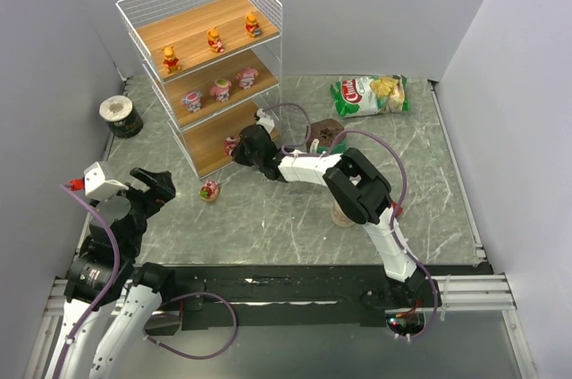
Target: Place and organize the plastic toys onto the shelf
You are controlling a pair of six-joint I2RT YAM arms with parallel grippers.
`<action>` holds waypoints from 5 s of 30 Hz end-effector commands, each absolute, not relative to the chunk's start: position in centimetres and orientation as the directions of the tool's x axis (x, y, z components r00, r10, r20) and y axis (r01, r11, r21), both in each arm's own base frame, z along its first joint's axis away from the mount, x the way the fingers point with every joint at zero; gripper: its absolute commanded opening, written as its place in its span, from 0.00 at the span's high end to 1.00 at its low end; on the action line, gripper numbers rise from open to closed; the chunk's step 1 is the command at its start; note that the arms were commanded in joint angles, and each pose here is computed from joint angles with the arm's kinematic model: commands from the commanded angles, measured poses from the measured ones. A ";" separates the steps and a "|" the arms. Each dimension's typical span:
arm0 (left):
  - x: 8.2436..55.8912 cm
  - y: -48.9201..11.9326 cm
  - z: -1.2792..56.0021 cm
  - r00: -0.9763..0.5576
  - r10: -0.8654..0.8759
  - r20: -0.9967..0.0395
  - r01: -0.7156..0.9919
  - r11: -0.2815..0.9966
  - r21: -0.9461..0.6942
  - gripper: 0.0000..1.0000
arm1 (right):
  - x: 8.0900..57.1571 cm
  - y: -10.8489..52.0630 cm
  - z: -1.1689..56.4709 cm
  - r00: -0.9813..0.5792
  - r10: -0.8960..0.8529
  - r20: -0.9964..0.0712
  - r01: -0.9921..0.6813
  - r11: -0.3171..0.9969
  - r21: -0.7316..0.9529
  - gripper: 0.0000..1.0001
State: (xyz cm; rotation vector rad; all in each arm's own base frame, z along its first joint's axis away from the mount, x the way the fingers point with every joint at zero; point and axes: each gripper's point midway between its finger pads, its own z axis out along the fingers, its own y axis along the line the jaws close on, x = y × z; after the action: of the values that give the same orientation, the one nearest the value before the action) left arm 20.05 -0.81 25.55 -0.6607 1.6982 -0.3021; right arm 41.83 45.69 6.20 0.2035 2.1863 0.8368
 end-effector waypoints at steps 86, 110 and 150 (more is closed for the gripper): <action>20.1 -0.8 26.4 -0.073 -0.589 -0.805 -0.241 0.793 -0.559 0.04 | 31.0 47.9 7.6 -0.244 -0.408 -0.880 -0.753 0.652 -0.094 0.41; 20.0 -0.7 26.5 -0.068 -0.591 -0.804 -0.242 0.792 -0.561 0.03 | 33.3 43.4 9.4 -0.465 -0.118 -0.877 -0.496 0.855 0.148 0.27; 20.1 -0.7 26.4 -0.072 -0.591 -0.804 -0.246 0.791 -0.560 0.04 | 35.3 46.3 10.0 -0.435 -0.139 -0.890 -0.623 0.760 0.186 0.29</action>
State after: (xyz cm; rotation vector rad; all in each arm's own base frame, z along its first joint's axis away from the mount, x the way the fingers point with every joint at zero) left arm 19.86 -0.78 25.79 -0.6601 1.6853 -0.3108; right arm 34.07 45.91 9.55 -0.6108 1.9740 0.6160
